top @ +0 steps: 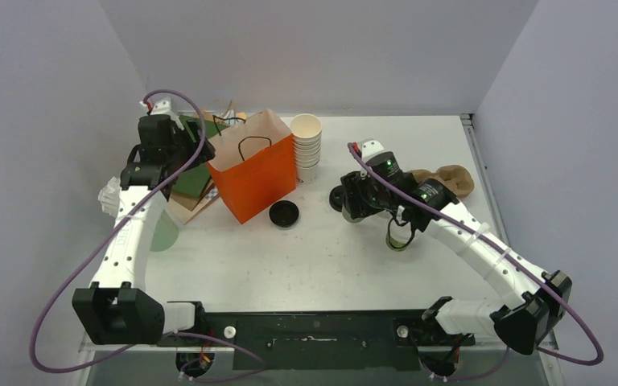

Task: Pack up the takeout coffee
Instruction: Pick up the coffee cup from the center of the board, then move the takeout bag to the center of the board.

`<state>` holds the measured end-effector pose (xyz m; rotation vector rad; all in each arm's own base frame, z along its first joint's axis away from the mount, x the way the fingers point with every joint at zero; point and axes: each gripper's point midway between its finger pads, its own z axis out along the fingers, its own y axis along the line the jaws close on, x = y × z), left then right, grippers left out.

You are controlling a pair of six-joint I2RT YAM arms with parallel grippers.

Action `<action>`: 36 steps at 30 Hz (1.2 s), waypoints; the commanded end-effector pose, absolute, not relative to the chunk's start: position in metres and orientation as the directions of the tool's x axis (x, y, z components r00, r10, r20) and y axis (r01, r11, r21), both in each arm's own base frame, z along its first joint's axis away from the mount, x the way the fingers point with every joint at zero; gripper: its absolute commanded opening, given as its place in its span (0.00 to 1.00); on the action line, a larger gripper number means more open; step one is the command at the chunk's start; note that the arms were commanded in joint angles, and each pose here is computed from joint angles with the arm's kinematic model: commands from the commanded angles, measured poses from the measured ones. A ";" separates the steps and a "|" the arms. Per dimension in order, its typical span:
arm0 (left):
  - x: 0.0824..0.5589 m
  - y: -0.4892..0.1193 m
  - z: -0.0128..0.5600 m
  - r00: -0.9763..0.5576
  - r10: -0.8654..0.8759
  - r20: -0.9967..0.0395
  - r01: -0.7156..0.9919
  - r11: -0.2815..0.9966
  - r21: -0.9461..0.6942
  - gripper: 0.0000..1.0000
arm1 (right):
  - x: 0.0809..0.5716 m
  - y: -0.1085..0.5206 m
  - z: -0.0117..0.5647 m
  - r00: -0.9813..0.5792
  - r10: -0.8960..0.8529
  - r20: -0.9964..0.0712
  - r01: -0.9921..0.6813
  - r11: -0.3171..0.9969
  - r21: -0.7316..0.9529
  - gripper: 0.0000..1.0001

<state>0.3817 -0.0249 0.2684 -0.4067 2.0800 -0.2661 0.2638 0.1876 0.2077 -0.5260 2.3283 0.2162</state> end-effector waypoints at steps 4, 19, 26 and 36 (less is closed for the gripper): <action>0.383 -0.024 0.288 -0.472 -0.372 -0.799 -0.167 0.928 -0.333 0.57 | 0.279 0.197 0.296 -0.451 -0.220 -0.865 -0.459 0.888 0.014 0.61; 0.332 0.016 0.325 -0.397 -0.313 -0.863 -0.309 0.931 -0.196 0.00 | 0.278 0.202 0.309 -0.420 -0.213 -0.882 -0.492 0.870 0.025 0.59; 0.304 -0.022 0.300 -0.519 -0.371 -0.770 -0.194 0.929 -0.316 0.00 | 0.277 0.206 0.307 -0.417 -0.220 -0.882 -0.512 0.859 0.028 0.58; 0.268 -0.086 0.284 -0.658 -0.399 -0.638 -0.061 0.873 -0.484 0.00 | 0.271 0.203 0.315 -0.398 -0.211 -0.893 -0.522 0.852 0.031 0.58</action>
